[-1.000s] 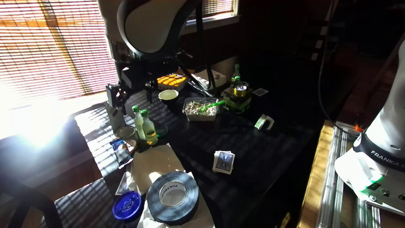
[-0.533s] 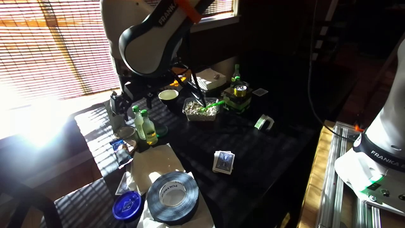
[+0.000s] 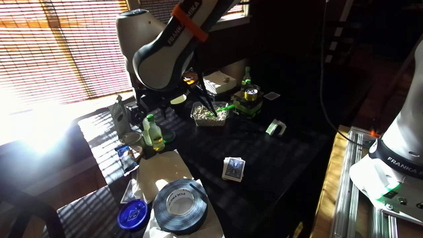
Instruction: Move one bottle to the right
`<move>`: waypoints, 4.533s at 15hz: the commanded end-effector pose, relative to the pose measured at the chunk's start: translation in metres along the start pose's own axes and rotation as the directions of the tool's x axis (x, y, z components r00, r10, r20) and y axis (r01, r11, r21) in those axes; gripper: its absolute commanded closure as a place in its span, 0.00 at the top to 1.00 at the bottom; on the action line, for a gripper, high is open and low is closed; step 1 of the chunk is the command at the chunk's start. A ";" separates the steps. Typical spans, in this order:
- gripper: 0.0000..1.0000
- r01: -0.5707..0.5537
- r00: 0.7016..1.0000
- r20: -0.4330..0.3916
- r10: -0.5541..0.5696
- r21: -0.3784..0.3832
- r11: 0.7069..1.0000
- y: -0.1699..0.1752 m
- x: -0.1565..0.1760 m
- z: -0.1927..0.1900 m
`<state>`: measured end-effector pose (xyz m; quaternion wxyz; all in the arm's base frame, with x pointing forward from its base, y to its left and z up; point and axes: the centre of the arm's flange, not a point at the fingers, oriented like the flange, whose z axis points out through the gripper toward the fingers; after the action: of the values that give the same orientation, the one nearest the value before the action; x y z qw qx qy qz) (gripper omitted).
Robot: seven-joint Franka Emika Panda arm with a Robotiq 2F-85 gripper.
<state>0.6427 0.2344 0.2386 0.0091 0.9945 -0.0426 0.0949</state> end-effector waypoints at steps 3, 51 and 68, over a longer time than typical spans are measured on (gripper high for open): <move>1.00 -0.035 0.999 0.011 0.035 0.041 0.999 0.000 0.018 0.030; 0.07 -0.127 0.989 0.080 0.124 0.027 0.992 0.146 0.022 -0.052; 0.07 -0.749 0.662 -0.048 0.748 -0.076 0.658 0.341 0.065 -0.096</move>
<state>0.6667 -0.0971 0.3227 0.0249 0.9065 -0.4139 0.0792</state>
